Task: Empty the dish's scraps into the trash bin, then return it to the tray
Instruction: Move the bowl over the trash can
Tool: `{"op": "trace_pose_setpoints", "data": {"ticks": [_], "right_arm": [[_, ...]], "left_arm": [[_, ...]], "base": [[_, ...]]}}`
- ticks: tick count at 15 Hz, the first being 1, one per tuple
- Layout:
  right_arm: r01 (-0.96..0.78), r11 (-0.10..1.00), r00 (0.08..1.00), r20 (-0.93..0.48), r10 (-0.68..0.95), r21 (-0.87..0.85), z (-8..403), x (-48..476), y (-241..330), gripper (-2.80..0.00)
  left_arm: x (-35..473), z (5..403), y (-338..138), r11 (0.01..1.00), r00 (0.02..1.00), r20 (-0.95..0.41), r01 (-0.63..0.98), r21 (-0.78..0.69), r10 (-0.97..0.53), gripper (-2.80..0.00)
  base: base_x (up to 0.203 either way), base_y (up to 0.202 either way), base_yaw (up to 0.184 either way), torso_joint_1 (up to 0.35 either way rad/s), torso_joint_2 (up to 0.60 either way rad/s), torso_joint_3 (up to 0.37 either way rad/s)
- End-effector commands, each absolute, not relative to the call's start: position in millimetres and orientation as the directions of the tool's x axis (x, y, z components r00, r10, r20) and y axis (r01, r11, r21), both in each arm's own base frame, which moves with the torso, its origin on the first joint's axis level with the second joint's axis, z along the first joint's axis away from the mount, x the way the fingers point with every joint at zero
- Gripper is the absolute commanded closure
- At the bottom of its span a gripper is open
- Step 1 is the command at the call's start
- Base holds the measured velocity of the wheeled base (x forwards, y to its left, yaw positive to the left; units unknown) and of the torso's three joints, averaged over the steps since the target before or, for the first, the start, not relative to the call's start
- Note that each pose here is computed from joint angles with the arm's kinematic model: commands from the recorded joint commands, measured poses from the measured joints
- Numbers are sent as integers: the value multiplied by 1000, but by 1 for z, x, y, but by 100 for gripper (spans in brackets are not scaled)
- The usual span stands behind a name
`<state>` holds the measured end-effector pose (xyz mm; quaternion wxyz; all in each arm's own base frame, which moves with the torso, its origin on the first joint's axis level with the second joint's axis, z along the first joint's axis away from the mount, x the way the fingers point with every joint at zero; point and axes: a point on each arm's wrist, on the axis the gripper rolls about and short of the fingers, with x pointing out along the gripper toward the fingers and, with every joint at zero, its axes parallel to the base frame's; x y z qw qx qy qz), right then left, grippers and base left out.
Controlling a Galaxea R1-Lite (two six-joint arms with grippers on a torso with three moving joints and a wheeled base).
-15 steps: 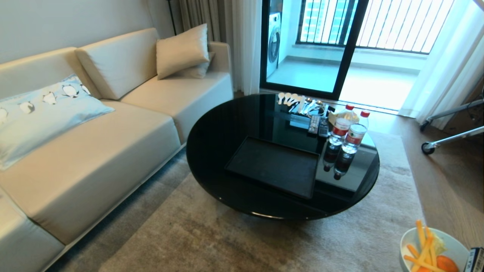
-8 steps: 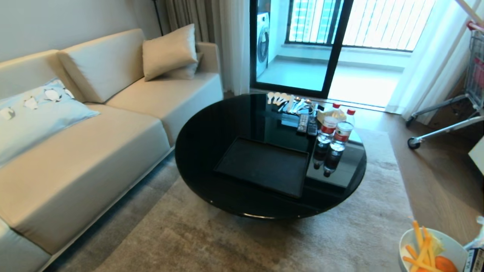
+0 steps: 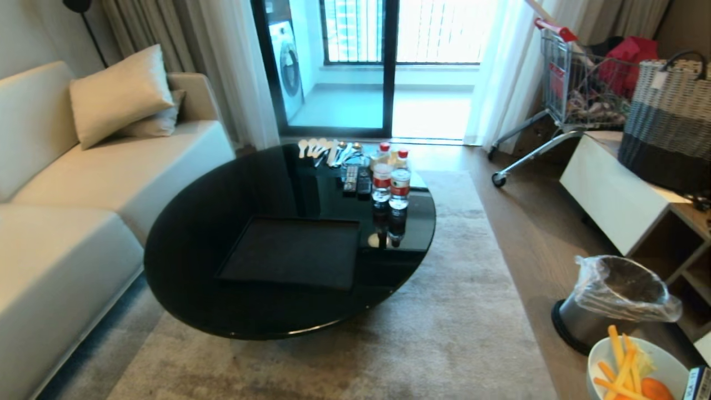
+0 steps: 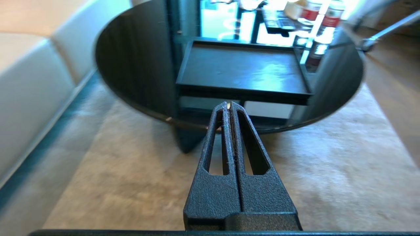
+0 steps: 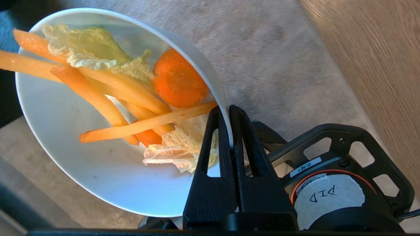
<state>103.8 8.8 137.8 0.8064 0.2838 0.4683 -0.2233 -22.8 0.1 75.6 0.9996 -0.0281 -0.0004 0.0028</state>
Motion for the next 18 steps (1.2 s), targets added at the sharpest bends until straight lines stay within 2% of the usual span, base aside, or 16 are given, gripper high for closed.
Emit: {"op": "trace_pose_setpoints", "data": {"ticks": [1,18], "right_arm": [[630,737,458,-884,-96,246,137,103,9,0],[625,735,481,-871,-96,264,135,89,7,0]], "left_arm": [[-23,76,0,998,1000,2,-6,-57,6,0],[-23,76,0,998,1000,1,-6,-57,6,0]], "base": [[-1,10,-165,2,4,1],[0,10,-165,2,2,3]]}}
